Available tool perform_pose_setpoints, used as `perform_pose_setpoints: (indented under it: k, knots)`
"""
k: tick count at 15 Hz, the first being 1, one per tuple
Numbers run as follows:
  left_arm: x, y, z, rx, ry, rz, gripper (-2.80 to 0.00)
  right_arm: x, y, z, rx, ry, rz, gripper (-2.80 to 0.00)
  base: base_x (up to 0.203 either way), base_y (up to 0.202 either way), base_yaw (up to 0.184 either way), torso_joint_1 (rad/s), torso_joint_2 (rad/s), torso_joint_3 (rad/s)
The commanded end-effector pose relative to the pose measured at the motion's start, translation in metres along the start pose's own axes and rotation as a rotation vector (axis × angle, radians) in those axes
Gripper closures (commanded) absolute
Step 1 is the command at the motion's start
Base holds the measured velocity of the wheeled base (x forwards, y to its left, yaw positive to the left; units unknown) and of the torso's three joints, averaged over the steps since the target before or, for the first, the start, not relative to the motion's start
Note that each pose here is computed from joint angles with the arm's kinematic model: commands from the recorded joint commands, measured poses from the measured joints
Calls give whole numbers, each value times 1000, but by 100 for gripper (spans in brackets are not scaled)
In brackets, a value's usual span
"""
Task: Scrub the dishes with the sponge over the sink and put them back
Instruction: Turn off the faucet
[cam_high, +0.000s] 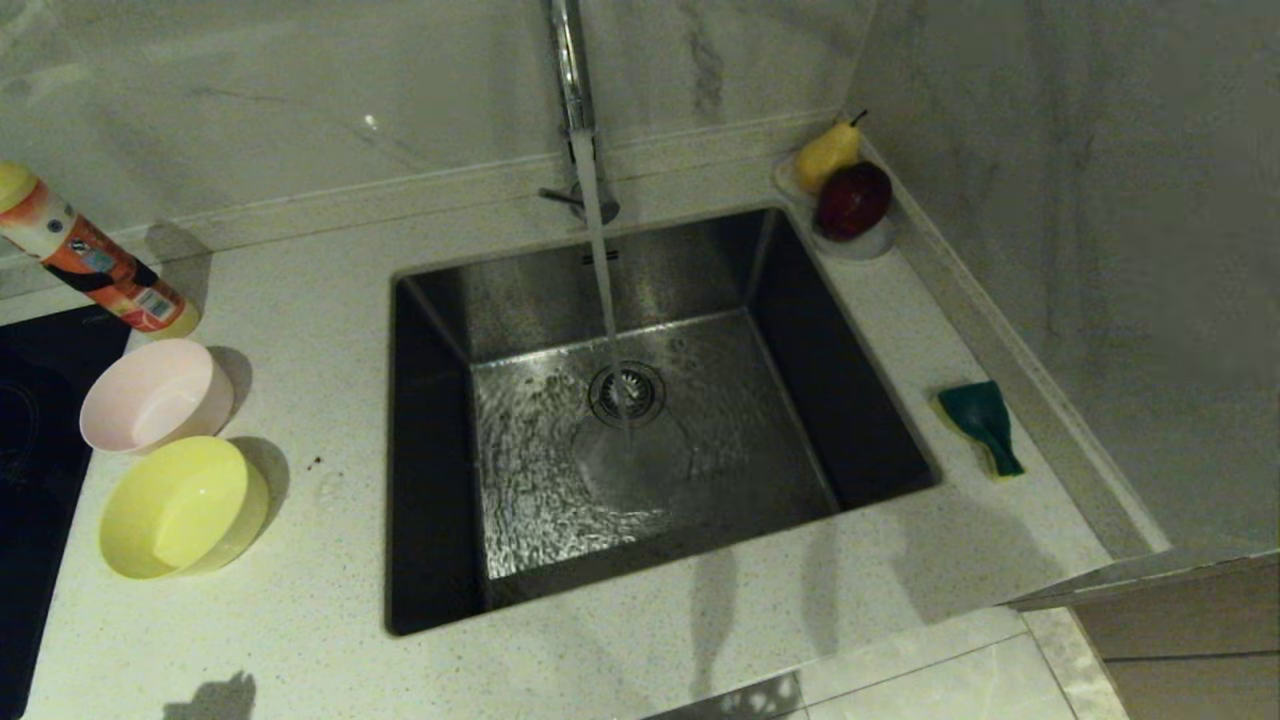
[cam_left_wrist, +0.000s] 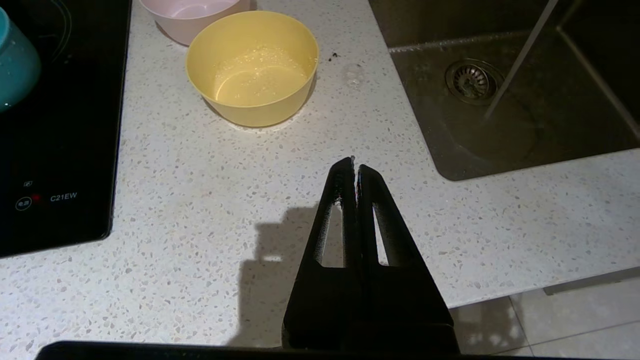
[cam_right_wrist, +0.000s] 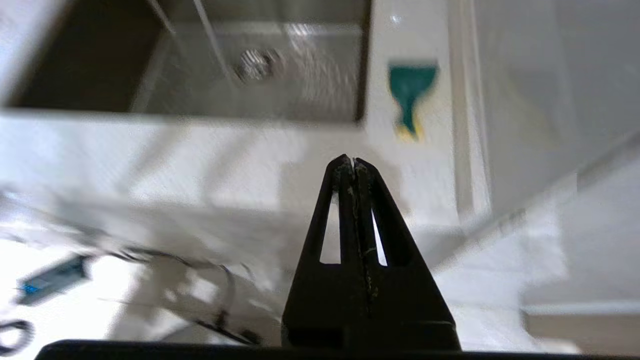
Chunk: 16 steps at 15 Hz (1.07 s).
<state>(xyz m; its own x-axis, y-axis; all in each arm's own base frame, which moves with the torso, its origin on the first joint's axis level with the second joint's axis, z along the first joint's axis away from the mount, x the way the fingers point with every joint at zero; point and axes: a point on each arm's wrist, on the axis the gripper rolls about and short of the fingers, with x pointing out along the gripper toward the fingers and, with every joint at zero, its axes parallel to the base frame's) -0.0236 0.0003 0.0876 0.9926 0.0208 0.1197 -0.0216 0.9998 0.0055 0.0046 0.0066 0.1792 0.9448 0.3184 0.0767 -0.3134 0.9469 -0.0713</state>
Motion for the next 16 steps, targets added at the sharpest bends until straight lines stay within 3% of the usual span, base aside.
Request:
perform_pose_setpoints:
  k: [1,3,5,6,10,16]
  knots:
    - [2,0,-11,1,40,-1,0,-12,5,-31,-52,4,-36,0,0,0,0,0,0,0]
    - [2,0,-11,1,40,-1,0,-18,8,-55,-80,16,-56,0,0,0,0,0,0,0]
    - [2,0,-11,1,40,-1,0,-18,7,-77,-74,72,-145,0,0,0,0,0,0,0]
    - [2,0,-11,1,39,1,0,-18,6,-80,-74,91,-207,0,0,0,0,0,0,0]
    - [2,0,-11,-1,40,0,0,-23,6,-94,-103,224,-265,0,0,0,0,0,0,0]
    - [2,0,-11,-1,40,0,0,-35,10,-96,-104,68,-285,0,0,0,0,0,0,0]
